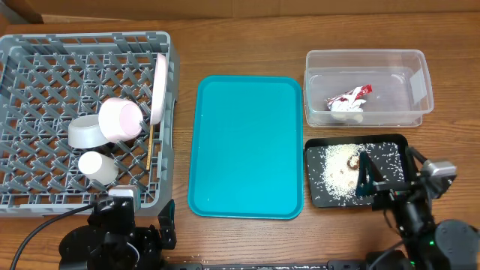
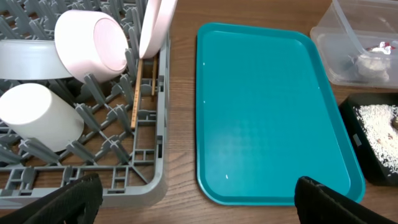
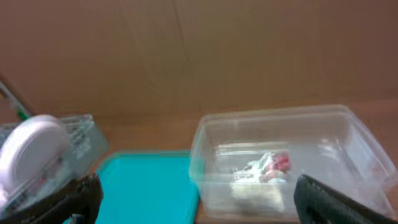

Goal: Sort waste into correct bins and load items into the dishwasher

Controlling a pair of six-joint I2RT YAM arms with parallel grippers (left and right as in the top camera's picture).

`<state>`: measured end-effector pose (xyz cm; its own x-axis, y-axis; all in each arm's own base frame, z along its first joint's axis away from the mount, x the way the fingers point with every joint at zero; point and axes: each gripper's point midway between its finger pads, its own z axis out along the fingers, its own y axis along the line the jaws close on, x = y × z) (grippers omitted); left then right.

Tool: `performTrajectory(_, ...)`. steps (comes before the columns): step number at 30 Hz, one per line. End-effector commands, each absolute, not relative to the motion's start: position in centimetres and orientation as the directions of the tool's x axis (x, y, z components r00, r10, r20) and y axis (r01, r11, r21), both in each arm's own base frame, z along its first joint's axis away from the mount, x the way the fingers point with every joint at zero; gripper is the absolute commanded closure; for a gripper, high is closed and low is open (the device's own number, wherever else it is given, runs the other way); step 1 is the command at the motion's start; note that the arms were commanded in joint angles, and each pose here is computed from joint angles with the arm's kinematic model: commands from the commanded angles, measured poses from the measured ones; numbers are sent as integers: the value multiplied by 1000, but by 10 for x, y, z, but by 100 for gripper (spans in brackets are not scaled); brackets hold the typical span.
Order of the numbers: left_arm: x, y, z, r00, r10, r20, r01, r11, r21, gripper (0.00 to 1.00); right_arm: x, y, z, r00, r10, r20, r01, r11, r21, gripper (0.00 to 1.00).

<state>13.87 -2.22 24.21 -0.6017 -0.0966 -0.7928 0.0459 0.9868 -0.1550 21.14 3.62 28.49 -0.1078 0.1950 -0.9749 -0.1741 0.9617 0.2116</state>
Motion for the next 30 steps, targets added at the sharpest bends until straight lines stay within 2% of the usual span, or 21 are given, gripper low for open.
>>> performTrajectory(1,138,-25,242,-600,-87,-795,64,986,-156,0,220,45,277,33,201,-979,-245,951,187,0)
performTrajectory(5,138,-25,242,-600,-87,-795,64,986,-156,0,226,46,271,216,219,-951,-275,949,156,0)
performTrajectory(6,138,-25,242,-600,-87,-795,64,986,-156,0,225,46,267,225,220,-949,-276,949,155,0)
performTrajectory(10,138,-25,242,-600,-87,-795,64,986,-156,0,234,41,239,158,214,-964,-235,956,174,0)
performTrajectory(14,138,-25,242,-600,-87,-795,64,986,-156,0,239,41,188,-42,194,-980,-195,961,198,0)
performTrajectory(17,138,-25,242,-600,-87,-795,64,986,-156,0,238,41,165,-138,184,-973,-174,963,207,0)
performTrajectory(30,138,-25,242,-600,-87,-795,64,986,-156,0,240,42,167,-120,186,-975,-179,962,206,0)
